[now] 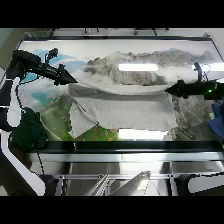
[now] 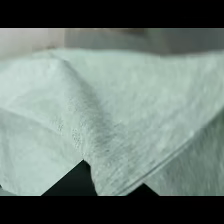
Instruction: Fold the shirts.
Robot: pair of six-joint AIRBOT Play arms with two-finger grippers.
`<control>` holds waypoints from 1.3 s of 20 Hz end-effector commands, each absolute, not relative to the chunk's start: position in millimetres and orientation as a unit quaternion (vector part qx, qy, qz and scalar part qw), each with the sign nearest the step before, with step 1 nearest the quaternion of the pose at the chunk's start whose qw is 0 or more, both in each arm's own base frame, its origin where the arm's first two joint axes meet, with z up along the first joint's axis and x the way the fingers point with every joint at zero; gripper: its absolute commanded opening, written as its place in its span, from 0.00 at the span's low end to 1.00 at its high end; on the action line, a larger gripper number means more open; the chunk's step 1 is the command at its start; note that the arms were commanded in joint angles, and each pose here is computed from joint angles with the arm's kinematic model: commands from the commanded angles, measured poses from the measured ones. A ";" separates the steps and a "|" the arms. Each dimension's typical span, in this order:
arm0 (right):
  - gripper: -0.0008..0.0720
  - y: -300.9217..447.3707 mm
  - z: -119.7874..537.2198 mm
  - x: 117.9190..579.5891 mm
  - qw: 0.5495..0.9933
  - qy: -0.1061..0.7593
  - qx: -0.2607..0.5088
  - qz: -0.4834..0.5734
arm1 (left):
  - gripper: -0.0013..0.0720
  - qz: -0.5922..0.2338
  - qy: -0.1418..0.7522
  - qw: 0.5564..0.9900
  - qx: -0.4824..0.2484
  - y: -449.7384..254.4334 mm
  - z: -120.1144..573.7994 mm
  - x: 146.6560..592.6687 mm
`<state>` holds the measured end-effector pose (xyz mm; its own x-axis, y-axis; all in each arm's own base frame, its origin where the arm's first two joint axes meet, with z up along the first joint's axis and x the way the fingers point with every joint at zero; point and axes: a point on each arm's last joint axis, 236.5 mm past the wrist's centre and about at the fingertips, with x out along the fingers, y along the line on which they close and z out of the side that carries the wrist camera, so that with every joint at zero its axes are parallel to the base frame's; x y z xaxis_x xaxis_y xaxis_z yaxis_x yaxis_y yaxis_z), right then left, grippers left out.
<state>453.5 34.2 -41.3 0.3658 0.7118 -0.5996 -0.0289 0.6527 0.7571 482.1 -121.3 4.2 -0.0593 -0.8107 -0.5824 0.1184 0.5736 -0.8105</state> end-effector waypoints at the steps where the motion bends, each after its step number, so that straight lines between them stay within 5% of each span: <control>1: 0.03 33.8 -68.7 423.0 0.728 0.551 0.333 0.238 | 0.06 -0.323 0.678 0.610 -0.254 -116.8 -9.1 465.2; 9: 0.04 33.9 -73.3 417.0 0.720 0.562 0.333 0.234 | 0.06 -0.292 0.758 0.514 -0.276 -124.3 -51.7 394.9; 10: 0.11 35.6 -72.0 414.4 0.713 0.566 0.341 0.233 | 0.06 -0.292 0.760 0.509 -0.280 -120.2 -49.5 391.2; 11: 0.42 38.2 -70.0 410.7 0.707 0.570 0.343 0.241 | 0.07 -0.296 0.764 0.500 -0.281 -115.3 -44.0 386.8; 12: 0.56 38.6 -68.3 407.5 0.700 0.574 0.349 0.243 | 0.07 -0.298 0.766 0.496 -0.280 -111.7 -37.4 385.0; 14: 0.51 33.6 -62.1 399.9 0.686 0.579 0.366 0.245 | 0.12 -0.287 0.744 0.533 -0.284 -103.7 -24.3 398.2; 16: 0.51 18.1 -51.0 393.0 0.681 0.575 0.383 0.242 | 0.31 -0.280 0.732 0.559 -0.272 -94.0 -7.1 399.8; 23: 0.51 -45.8 -57.2 330.6 0.681 0.613 0.371 0.151 | 0.32 -0.267 0.711 0.581 -0.292 -63.4 19.5 327.8; 26: 0.51 -68.0 -68.7 318.9 0.698 0.604 0.373 0.094 | 0.40 -0.218 0.687 0.609 -0.331 -55.4 -4.8 301.6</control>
